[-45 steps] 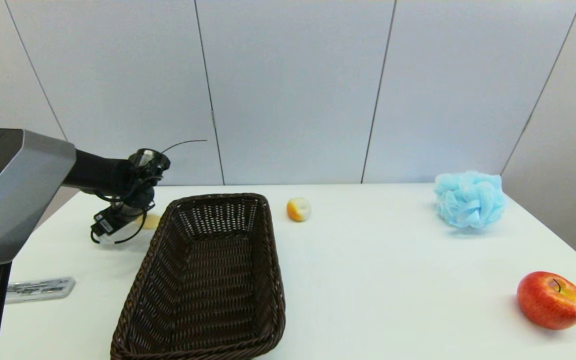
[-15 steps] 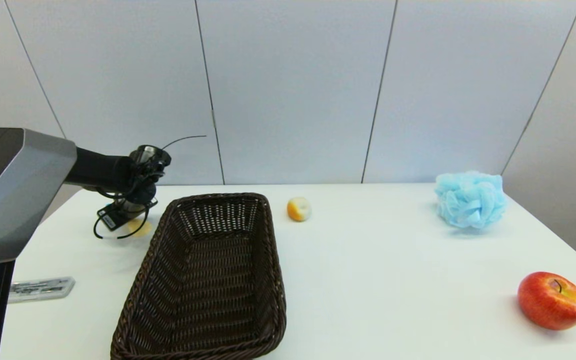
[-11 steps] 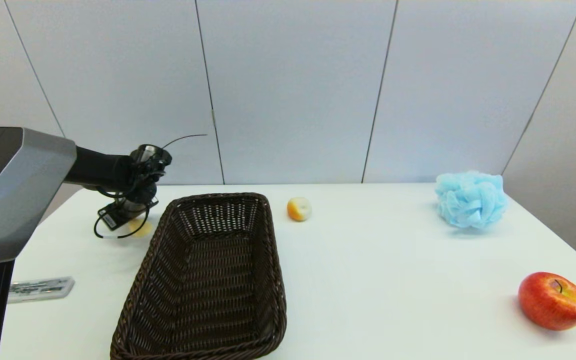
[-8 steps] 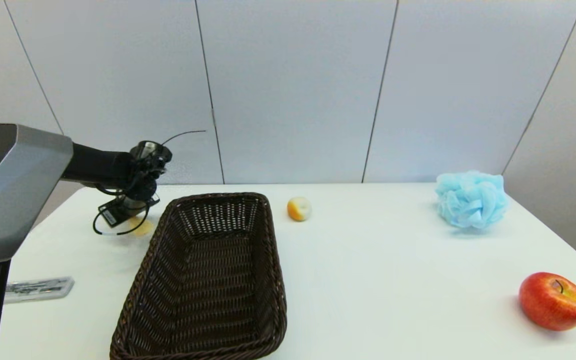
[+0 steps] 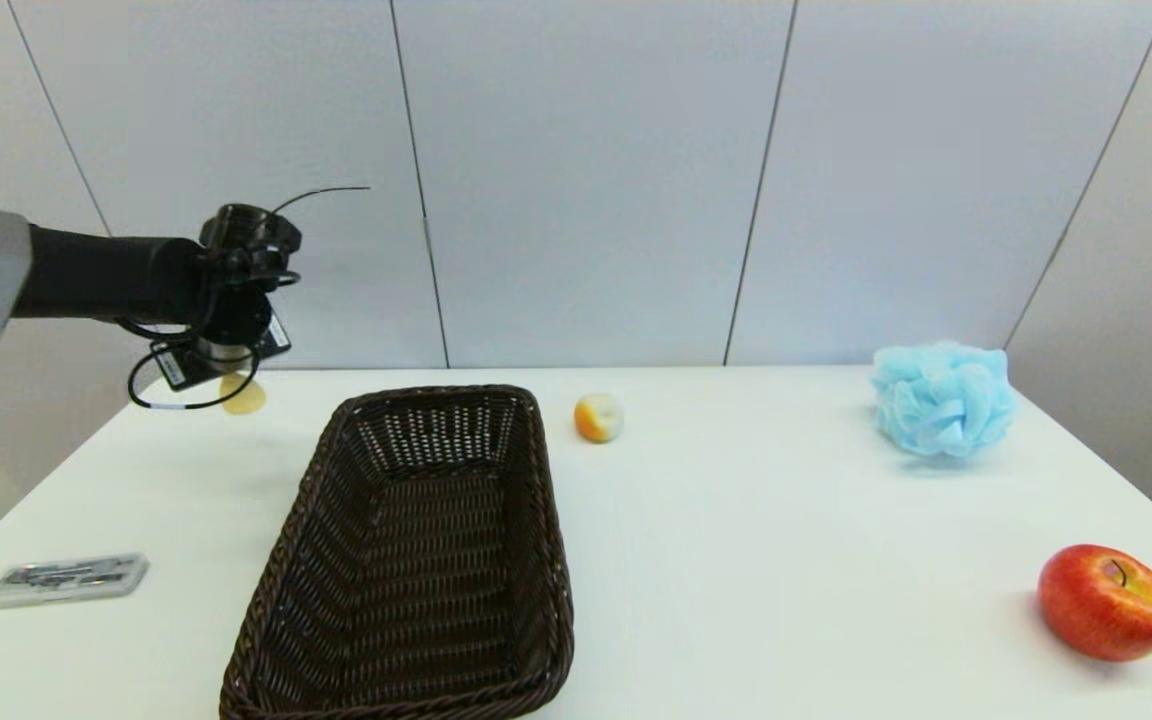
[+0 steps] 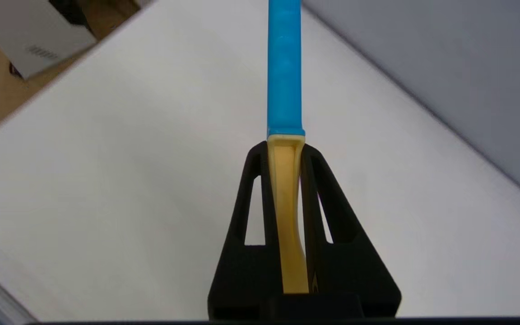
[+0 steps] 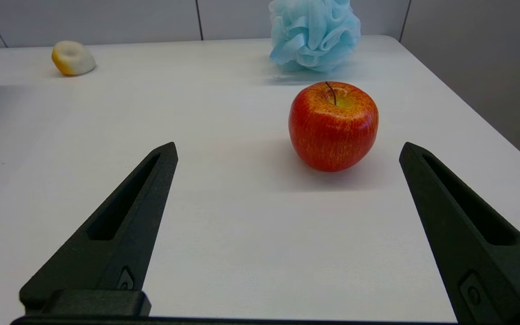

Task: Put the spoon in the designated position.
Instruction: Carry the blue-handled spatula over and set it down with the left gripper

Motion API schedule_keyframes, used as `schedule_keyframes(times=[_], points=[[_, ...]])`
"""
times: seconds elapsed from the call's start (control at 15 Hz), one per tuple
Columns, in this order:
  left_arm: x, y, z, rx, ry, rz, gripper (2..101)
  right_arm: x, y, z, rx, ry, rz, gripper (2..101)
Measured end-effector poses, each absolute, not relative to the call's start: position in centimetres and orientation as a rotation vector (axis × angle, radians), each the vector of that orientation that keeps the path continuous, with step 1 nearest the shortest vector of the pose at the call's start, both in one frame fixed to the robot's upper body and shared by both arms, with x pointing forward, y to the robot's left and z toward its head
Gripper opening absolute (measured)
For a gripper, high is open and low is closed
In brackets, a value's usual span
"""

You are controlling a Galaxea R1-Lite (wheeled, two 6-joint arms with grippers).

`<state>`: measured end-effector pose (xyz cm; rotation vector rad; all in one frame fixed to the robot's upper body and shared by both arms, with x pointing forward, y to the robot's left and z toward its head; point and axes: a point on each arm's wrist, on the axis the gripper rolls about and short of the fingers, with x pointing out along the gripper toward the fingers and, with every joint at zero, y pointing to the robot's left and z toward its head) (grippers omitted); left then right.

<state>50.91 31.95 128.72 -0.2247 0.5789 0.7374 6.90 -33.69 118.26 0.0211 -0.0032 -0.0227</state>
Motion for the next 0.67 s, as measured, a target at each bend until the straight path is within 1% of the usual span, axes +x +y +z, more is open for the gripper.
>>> schedule_keyframes(times=[0.27,0.47,0.67], points=[[49.9,31.3,133.9,-0.192,0.487,0.63,12.0,6.9,-33.7,118.3,0.022,-0.003,-0.023,97.4],[48.7,27.8,136.2,-0.249,0.459,0.437,12.0,6.9,-33.7,118.3,0.021,-0.003,-0.023,97.4],[46.7,23.8,137.6,-0.311,0.474,0.262,12.0,6.9,-33.7,118.3,0.022,-0.003,-0.023,97.4]])
